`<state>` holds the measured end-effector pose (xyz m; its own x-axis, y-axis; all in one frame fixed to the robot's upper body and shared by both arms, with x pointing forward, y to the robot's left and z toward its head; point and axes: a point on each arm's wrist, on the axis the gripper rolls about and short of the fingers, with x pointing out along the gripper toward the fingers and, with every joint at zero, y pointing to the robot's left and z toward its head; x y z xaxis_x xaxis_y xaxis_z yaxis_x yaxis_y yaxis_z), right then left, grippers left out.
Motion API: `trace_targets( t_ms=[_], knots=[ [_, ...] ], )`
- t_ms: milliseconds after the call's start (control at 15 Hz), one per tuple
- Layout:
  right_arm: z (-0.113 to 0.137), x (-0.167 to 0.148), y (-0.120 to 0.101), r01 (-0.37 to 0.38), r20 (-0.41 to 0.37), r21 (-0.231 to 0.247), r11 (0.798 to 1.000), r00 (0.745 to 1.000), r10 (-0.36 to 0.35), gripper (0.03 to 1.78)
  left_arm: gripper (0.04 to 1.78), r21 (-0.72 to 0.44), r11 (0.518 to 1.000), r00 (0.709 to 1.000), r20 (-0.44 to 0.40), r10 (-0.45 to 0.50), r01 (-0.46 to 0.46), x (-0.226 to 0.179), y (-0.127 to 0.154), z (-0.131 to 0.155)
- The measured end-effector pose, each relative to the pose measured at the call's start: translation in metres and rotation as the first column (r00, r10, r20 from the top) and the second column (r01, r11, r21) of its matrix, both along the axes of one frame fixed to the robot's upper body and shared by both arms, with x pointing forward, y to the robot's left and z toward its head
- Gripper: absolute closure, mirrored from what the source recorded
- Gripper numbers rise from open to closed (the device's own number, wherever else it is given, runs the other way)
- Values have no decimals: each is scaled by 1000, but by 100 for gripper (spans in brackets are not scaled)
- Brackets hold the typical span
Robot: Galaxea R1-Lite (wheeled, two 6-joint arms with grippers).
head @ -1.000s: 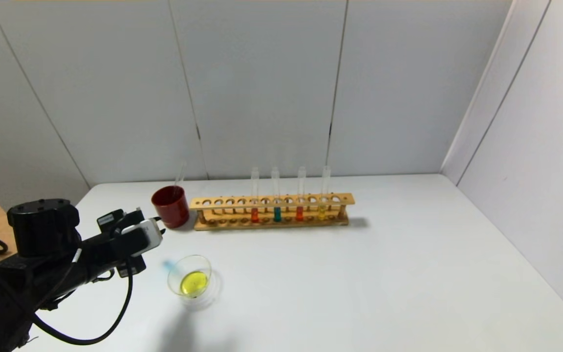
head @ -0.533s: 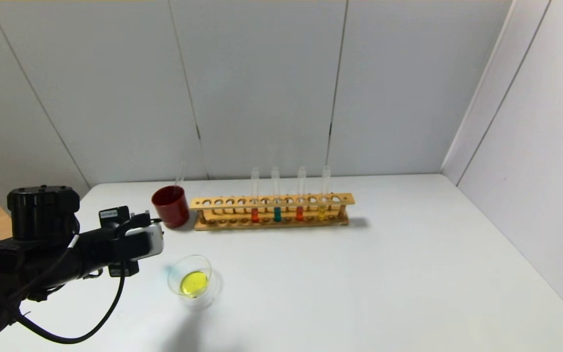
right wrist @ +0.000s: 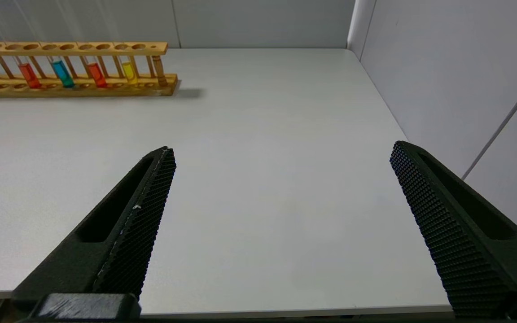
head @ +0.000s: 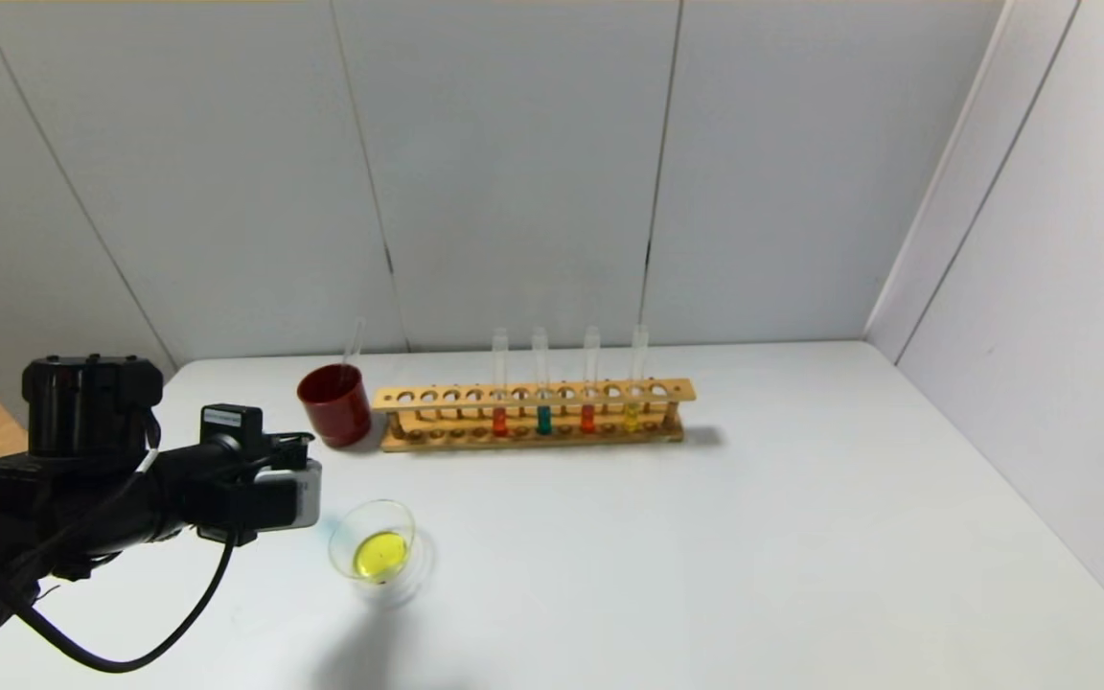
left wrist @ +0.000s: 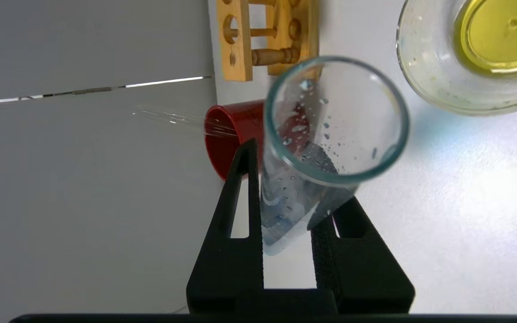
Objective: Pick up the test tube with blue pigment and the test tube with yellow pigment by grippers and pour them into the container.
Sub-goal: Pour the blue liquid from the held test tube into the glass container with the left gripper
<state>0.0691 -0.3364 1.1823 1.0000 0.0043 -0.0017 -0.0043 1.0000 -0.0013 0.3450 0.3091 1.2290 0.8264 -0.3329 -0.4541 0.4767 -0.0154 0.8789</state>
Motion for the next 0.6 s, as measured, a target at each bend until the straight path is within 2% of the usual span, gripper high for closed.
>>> trace_targets(
  t_ms=[200, 600],
  knots=[
    [0, 0, 0, 0, 0, 0, 1000, 1000, 0, 6, 148, 69, 997, 999, 10, -31, 30, 7, 0, -1],
    [0, 0, 0, 0, 0, 0, 1000, 1000, 0, 6, 148, 206, 978, 998, 45, -35, 25, 20, 0, -2]
  ],
)
